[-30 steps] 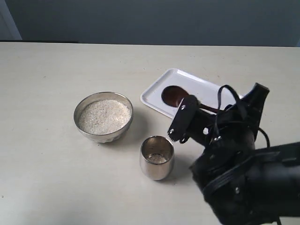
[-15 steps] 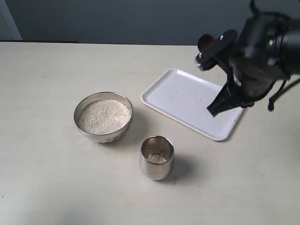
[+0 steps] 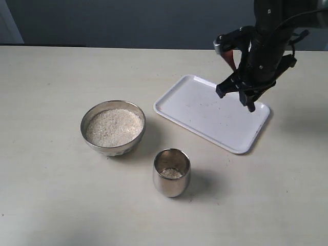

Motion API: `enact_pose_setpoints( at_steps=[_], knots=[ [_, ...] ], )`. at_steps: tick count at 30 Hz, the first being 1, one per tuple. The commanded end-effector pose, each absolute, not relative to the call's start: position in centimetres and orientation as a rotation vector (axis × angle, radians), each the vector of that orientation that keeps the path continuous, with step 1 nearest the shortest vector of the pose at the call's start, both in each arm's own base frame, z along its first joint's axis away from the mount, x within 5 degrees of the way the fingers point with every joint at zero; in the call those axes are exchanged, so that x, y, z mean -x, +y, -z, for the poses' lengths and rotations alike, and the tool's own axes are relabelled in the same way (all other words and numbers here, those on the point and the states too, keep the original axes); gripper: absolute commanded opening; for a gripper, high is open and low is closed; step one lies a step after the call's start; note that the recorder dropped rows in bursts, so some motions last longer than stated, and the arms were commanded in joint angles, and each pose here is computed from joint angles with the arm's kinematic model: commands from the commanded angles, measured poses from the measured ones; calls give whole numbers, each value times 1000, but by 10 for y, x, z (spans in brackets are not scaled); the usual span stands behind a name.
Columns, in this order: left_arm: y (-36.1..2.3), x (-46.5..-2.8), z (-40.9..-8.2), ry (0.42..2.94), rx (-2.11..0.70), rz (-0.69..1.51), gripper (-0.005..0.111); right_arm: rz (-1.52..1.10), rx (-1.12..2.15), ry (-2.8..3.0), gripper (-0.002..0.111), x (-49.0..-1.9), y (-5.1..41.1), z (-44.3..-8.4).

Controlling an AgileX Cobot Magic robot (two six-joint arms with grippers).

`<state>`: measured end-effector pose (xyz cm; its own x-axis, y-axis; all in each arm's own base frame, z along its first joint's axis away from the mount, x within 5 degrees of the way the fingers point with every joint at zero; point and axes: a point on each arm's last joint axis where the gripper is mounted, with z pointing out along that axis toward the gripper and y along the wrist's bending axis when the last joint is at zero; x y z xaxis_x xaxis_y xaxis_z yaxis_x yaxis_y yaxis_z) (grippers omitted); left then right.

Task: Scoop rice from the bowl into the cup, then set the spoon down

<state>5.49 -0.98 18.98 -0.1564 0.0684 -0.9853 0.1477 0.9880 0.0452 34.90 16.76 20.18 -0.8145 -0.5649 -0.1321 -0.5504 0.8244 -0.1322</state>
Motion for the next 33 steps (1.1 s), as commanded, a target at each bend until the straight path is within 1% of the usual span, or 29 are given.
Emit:
enact_pose_setpoints(
  at_steps=[1, 3, 8, 10, 14, 15, 16, 21, 23, 25, 27, 29, 30, 33],
  knots=[
    [-10, -55, -192, 1709, -163, 73, 1, 120, 914, 2931, -1, -363, 175, -168],
    [-10, -55, -192, 1709, -163, 73, 1, 136, 952, 2970, -1, -368, 177, -154],
    [-10, -55, -192, 1709, -163, 73, 1, 147, 987, 3038, 0, -377, 182, -134],
    [-10, -55, -192, 1709, -163, 73, 1, 150, 990, 3046, 6, -380, 184, -130],
    [-10, -55, -192, 1709, -163, 73, 1, 147, 988, 3035, 29, -385, 186, -129],
    [-10, -55, -192, 1709, -163, 73, 1, 150, 990, 3033, 33, -385, 186, -129],
    [-10, -55, -192, 1709, -163, 73, 1, 150, 990, 3034, 34, -385, 186, -128],
    [-10, -55, -192, 1709, -163, 73, 1, 152, 992, 3040, 35, -385, 186, -126],
    [-10, -55, -192, 1709, -163, 73, 1, 154, 992, 3043, 34, -385, 186, -128],
    [-10, -55, -192, 1709, -163, 73, 1, 160, 994, 3057, 32, -383, 185, -133],
    [-10, -55, -192, 1709, -163, 73, 1, 155, 989, 3063, 23, -381, 184, -142],
    [-10, -55, -192, 1709, -163, 73, 1, 110, 964, 3043, 9, -379, 185, -157],
    [-10, -55, -192, 1709, -163, 73, 1, 74, 941, 3008, 1, -378, 187, -168],
    [-10, -55, -192, 1709, -162, 72, 1, -67, 848, 2844, -1, -377, 192, -213]
  ],
)
